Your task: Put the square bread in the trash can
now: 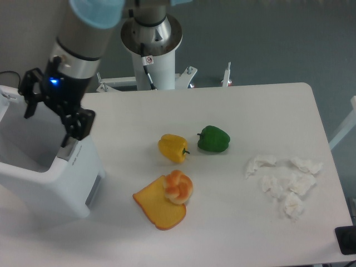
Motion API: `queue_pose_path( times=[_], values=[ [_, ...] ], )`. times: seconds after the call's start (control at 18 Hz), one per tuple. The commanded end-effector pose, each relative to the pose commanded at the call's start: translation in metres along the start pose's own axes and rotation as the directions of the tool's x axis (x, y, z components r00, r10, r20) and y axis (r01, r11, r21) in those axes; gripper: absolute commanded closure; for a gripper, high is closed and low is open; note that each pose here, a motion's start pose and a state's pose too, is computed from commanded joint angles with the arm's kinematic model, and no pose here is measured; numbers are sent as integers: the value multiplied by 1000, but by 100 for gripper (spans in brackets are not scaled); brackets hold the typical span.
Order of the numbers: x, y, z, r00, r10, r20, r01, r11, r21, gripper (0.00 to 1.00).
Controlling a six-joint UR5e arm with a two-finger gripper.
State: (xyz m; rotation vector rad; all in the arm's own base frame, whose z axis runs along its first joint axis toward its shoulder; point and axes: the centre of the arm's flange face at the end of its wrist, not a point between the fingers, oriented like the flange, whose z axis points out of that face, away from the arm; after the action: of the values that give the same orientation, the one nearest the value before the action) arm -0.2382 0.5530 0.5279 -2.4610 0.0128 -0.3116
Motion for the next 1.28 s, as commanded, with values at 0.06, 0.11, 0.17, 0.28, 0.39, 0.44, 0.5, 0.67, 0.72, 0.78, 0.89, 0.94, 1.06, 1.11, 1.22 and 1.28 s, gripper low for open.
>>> queue_pose_path(
  times=[0.06,0.11,0.17,0.28,0.39,0.44,0.5,0.67,0.72,0.78,0.89,0.94,1.06,1.11,1.22,1.28],
  values=[
    [-5,2,-1,1000,3,28,-3,1000,-14,0],
    [-12,7,0,998,3,69,0,999,-48,0],
    [-23,11,-2,993,13,113,-5,997,-74,0],
    [-42,19,9,989,63,133,-47,991,-123,0],
    [-66,32,16,983,120,139,-95,980,-173,0],
    [-75,38,22,978,151,145,-120,971,-207,0],
    [-84,44,26,969,190,158,-146,957,-251,0],
    [-124,68,38,948,269,169,-191,908,-373,0],
    [-136,77,40,944,284,168,-196,893,-405,0],
    [-147,84,40,940,294,170,-197,880,-432,0],
    [-164,96,41,937,307,167,-200,863,-463,0],
    [-173,102,42,936,313,161,-203,855,-478,0],
    [-191,115,50,929,346,133,-233,825,-516,0],
    [-199,122,52,922,370,118,-252,801,-543,0],
    [-217,137,60,917,389,92,-264,761,-592,0],
    [-227,144,60,921,378,94,-248,755,-607,0]
  ],
)
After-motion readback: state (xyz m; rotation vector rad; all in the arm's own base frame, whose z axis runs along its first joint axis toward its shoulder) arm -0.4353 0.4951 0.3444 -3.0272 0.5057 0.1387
